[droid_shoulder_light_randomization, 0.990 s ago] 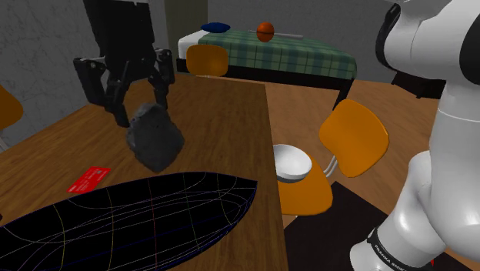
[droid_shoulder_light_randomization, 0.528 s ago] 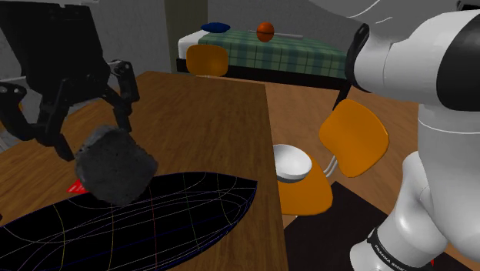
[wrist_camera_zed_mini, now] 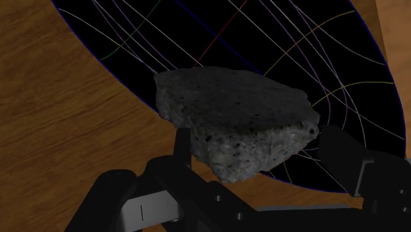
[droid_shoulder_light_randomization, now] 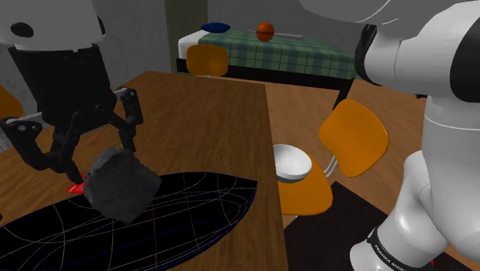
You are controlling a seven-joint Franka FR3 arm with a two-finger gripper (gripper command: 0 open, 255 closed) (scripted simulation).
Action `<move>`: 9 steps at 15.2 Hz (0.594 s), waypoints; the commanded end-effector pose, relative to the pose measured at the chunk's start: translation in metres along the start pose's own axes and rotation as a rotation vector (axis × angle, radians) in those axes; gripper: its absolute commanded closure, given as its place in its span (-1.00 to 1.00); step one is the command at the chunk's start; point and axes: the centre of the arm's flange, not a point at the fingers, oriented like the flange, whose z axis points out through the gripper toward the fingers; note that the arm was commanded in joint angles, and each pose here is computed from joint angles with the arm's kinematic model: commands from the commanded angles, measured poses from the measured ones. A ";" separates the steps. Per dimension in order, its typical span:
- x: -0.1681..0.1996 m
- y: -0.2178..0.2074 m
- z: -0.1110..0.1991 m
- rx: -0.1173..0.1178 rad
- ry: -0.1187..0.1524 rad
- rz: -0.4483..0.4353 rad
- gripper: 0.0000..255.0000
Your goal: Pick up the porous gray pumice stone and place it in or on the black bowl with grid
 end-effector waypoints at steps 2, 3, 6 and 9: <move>0.001 0.000 0.016 0.001 0.001 0.000 1.00; 0.002 0.000 0.022 0.001 0.001 0.000 1.00; 0.003 0.000 0.040 0.001 0.001 0.000 1.00; 0.003 0.000 0.040 0.001 0.001 0.000 1.00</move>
